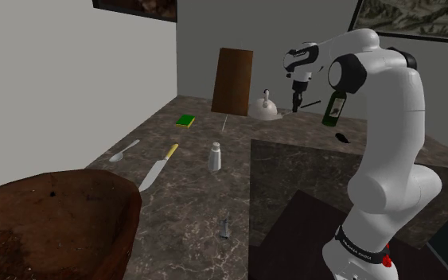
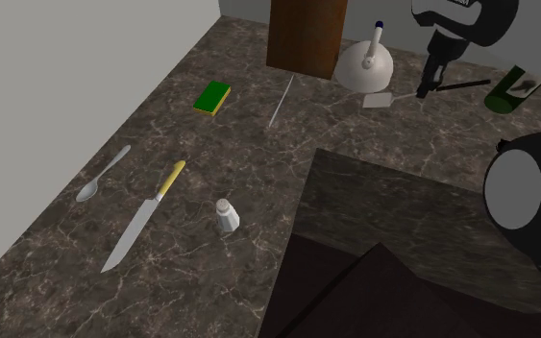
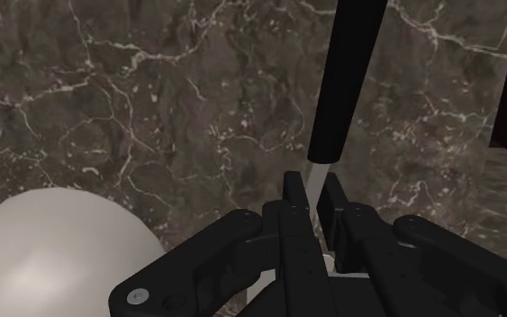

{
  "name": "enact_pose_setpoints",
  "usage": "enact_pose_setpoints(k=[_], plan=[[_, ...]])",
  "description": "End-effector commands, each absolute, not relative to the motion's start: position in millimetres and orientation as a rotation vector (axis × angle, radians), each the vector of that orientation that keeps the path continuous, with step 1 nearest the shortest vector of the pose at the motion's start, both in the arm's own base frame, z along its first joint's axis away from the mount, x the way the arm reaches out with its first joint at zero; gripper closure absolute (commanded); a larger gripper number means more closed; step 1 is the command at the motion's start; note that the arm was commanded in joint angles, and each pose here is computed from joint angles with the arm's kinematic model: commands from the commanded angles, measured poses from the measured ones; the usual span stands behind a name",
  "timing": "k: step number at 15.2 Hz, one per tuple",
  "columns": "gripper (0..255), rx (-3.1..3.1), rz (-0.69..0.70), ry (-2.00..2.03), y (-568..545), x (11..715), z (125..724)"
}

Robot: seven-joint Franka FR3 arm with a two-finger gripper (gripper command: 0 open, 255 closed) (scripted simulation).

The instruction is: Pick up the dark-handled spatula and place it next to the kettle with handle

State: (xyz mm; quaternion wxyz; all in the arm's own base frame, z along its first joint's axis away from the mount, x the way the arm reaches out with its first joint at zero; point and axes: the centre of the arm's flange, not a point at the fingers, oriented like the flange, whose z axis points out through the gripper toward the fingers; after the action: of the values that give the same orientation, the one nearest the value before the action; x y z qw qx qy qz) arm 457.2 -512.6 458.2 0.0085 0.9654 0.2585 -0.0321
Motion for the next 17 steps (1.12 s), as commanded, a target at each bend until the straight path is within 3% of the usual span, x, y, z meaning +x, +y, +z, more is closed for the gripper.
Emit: enact_pose_setpoints(k=[1, 17], plan=[[255, 3.016, -0.100, 0.808, -513, 456, 448], [255, 3.016, -0.100, 0.808, -513, 456, 363]])
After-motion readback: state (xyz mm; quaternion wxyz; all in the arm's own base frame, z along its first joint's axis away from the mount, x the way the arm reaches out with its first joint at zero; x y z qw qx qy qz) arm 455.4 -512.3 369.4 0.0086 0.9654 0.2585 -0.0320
